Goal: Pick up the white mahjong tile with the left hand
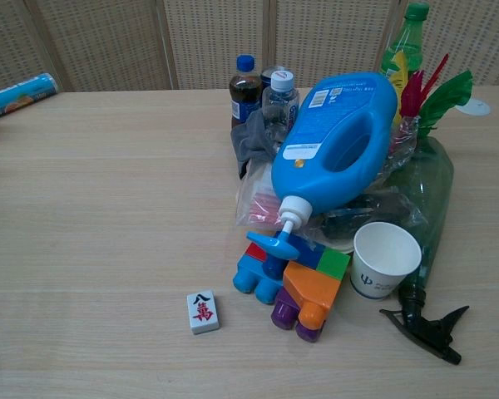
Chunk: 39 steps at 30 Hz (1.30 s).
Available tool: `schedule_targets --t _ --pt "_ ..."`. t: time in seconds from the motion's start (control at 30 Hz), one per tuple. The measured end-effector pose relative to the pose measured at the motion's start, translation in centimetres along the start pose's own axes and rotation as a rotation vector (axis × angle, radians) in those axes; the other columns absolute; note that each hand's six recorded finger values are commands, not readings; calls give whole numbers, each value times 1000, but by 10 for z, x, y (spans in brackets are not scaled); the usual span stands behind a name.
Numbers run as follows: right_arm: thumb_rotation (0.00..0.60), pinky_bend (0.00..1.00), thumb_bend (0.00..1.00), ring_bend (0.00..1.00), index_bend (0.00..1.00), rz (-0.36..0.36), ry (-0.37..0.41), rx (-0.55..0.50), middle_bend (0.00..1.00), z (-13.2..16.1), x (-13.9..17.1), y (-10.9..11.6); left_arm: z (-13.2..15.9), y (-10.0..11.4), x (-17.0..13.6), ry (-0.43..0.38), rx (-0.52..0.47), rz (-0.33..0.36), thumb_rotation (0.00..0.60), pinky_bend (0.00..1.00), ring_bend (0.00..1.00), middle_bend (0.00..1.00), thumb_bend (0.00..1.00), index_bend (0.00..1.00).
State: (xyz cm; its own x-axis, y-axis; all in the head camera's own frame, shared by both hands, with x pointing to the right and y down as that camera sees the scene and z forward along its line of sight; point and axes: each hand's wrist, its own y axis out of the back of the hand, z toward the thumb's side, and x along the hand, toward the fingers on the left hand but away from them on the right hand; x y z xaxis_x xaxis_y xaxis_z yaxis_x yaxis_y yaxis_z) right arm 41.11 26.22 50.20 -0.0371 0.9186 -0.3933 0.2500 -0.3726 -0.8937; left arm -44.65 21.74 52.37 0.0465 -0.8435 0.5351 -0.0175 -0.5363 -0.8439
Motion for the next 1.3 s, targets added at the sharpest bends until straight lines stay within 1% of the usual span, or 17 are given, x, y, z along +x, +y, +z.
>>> schedule_targets --t 0.2,0.33,0.43,0.5,0.63,0.67,0.73,0.83,0.87,1.0,1.13,1.3 --pt "388 0 0 0 0 2 1 3 0 0 1 -1 0 -6 -1 -9 11 -25 600 0 0 0 0 115" --pt "388 0 0 0 0 -5 -6 0 0 -1 0 1 2 -13 0 -43 22 -57 600 0 0 0 0 135" --pt "386 0 0 0 0 -4 -9 -1 0 -1 -1 1 9 -17 9 -99 36 -86 600 0 0 0 0 147" --pt "390 0 0 0 0 -3 -11 -1 0 -1 -2 0 18 -18 20 -161 45 -106 600 0 0 0 0 150" --pt "388 0 0 0 0 -1 -14 1 0 -2 -4 -1 47 -21 44 -309 56 -139 600 0 0 0 0 159" --pt "388 0 0 0 0 -1 -14 1 0 -1 -4 -1 58 -22 51 -355 59 -148 600 0 0 0 0 175" --pt "388 0 0 0 0 0 -14 0 0 -1 -4 -1 74 -26 59 -419 61 -167 600 0 0 0 0 222" --pt "390 0 0 0 0 -1 -14 -5 0 -1 -4 -1 100 -36 68 -499 58 -216 600 0 0 0 0 270" --pt "388 0 0 0 0 -1 -13 -6 0 -2 -4 0 112 -42 71 -536 60 -244 600 0 0 0 0 277" --pt "386 0 0 0 0 -2 -13 -16 0 -2 -4 1 144 -58 74 -626 72 -295 600 0 0 0 0 284" --pt "388 0 0 0 0 -5 -16 -29 0 -3 -4 3 176 -70 77 -700 82 -312 600 0 0 0 0 277" --pt "388 0 0 0 0 -8 -21 -42 0 -5 -5 6 204 -77 79 -774 147 -325 600 0 0 0 0 275"
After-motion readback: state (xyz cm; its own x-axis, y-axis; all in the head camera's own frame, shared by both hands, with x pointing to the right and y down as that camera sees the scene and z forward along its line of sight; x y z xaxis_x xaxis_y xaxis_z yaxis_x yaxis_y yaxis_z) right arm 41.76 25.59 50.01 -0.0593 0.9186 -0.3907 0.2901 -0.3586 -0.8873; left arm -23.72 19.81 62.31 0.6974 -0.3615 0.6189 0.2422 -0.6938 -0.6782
